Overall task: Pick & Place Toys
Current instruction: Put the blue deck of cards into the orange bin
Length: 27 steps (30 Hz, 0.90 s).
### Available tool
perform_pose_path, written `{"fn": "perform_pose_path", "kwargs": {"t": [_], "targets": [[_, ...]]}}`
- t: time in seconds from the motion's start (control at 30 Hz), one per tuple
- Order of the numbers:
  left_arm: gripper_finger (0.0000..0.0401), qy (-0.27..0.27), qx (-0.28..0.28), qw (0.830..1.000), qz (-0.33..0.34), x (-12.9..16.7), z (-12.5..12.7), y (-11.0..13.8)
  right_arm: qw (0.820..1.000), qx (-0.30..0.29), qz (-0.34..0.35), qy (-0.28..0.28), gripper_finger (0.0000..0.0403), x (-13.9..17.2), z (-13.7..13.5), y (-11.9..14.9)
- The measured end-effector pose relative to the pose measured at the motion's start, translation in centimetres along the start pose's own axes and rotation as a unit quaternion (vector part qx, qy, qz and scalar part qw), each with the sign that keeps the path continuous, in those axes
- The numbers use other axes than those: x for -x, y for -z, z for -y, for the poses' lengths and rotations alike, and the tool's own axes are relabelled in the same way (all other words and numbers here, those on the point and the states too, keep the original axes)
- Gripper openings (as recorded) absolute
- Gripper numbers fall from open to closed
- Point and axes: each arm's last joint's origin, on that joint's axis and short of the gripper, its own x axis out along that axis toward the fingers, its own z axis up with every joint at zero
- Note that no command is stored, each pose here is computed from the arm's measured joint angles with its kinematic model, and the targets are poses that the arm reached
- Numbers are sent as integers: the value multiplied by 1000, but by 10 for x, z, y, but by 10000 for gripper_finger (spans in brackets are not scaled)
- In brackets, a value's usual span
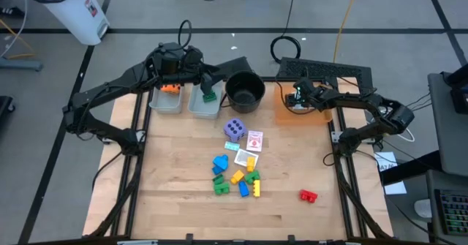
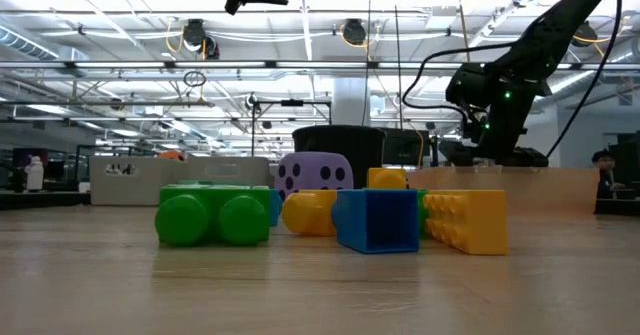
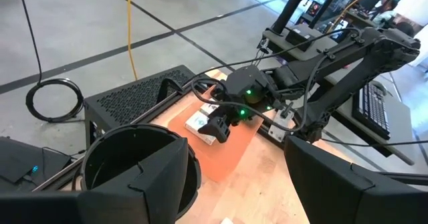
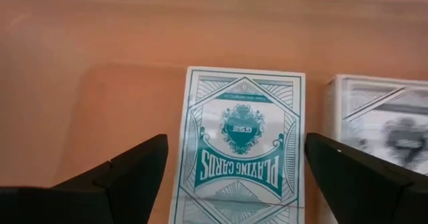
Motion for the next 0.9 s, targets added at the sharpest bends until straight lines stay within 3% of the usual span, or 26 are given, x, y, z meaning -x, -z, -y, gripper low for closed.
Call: {"fn": "perform_pose_path", "kwargs": {"t": [0.37, 0.47, 0.77, 0.9], "targets": [[255, 0, 0, 1000, 0, 0, 0, 0, 996, -19, 65, -61, 346, 36, 0, -14], [255, 0, 0, 1000, 0, 0, 0, 0, 991, -51, 86, -92, 346, 50, -4, -14], [255, 5, -14, 1000, -1, 0, 0, 0, 950, -72, 174, -248, 346, 79, -44, -16], [255, 10, -17, 1000, -3, 0, 1, 0, 937, -37, 208, -277, 346, 83, -54, -17]]}}
